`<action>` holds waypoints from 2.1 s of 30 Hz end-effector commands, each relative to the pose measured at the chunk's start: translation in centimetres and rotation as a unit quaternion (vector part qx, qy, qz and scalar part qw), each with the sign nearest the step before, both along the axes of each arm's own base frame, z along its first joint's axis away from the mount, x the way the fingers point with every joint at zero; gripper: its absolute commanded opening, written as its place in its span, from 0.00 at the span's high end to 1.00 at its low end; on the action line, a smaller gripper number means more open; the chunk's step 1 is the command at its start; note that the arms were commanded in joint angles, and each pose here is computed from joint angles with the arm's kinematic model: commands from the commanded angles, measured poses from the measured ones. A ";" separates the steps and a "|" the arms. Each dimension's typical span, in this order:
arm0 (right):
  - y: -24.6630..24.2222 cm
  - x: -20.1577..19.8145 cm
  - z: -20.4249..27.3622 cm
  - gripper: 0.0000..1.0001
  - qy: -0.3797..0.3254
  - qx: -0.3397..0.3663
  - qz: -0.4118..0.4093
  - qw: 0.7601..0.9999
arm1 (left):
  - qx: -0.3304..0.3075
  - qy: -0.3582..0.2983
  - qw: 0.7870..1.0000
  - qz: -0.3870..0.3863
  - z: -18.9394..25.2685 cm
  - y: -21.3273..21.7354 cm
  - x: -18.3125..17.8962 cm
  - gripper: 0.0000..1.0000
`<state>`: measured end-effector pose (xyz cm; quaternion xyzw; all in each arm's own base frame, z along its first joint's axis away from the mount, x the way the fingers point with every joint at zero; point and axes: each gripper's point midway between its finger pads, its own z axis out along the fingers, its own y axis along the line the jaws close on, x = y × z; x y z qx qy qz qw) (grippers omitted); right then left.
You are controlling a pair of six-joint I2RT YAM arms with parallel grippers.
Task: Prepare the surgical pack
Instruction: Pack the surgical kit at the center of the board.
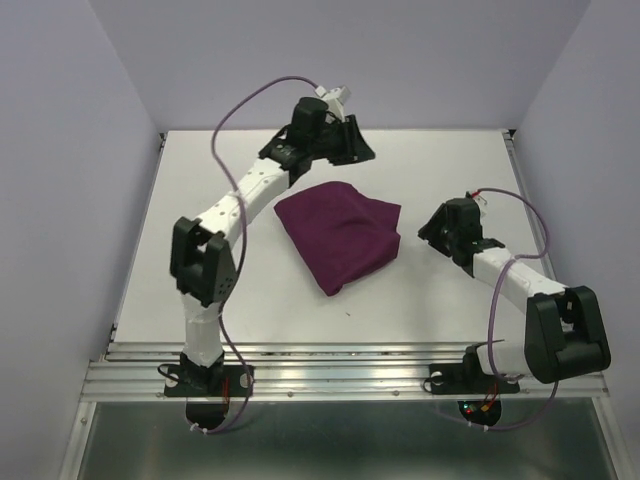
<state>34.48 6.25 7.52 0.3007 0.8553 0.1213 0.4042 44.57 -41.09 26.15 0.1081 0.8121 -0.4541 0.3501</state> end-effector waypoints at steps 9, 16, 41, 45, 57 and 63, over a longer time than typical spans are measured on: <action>8.2 8.1 8.2 0.81 -0.074 -0.063 0.181 0.979 | 0.170 0.141 0.931 0.290 -11.9 26.4 -7.7 1.00; 11.0 12.3 5.9 0.82 -0.034 -0.062 0.221 0.973 | 0.199 0.215 0.907 0.304 -19.4 27.4 -9.8 1.00; 17.1 10.0 -4.5 0.87 0.069 -0.025 0.281 0.957 | 0.180 0.199 0.943 0.196 -20.5 17.7 -7.6 1.00; 18.7 8.7 -4.6 0.88 0.070 -0.011 0.288 0.955 | 0.167 0.203 0.952 0.155 -20.2 14.4 -7.5 1.00; 20.8 5.3 -2.6 0.89 0.050 0.045 0.262 0.963 | 0.148 0.169 0.965 0.133 -17.1 11.3 -4.1 1.00; 19.7 4.9 -1.0 0.89 0.033 0.028 0.235 0.971 | 0.153 0.161 0.968 0.121 -16.5 10.6 -2.7 1.00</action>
